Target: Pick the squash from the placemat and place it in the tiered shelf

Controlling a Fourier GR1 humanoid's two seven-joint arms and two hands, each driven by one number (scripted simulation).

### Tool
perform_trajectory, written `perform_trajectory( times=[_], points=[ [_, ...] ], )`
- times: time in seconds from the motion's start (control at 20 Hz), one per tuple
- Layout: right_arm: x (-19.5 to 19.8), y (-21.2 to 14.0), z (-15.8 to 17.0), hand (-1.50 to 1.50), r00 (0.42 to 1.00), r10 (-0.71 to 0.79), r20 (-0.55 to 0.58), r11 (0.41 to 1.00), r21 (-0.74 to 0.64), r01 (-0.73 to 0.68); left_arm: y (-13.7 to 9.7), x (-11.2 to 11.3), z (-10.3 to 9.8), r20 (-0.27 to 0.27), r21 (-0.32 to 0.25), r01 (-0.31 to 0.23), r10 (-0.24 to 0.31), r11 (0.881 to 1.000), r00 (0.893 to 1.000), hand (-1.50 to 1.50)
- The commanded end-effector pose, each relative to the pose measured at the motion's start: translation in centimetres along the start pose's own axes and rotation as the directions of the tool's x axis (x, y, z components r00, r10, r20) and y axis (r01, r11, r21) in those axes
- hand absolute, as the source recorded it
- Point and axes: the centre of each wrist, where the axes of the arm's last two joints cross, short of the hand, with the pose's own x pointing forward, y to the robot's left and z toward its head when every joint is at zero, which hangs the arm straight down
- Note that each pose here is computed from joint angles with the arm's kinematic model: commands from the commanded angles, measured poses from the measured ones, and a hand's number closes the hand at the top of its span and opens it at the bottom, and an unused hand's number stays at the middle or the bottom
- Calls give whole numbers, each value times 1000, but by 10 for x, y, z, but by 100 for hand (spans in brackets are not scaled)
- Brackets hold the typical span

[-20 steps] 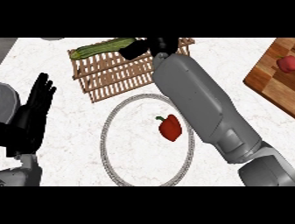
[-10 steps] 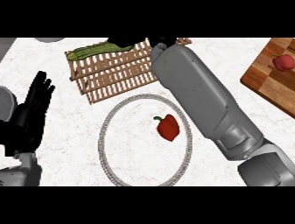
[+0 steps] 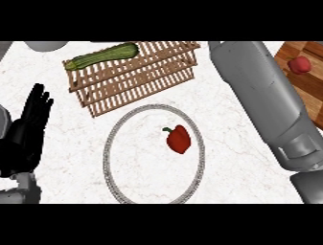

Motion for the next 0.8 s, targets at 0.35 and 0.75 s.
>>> perform_trajectory(
  times=[0.35, 0.75],
  points=[
    [-27, -148, -1, -150, 999, 3, -53, 1000, -3, -3, 15, 4, 0, 1, 13, 7, -7, 1000, 1000, 0],
    [-50, -195, 35, -150, 999, -29, -12, 999, 30, 30, -9, 1, -2, 5, -6, -7, 8, 1000, 1000, 0]
  ],
)
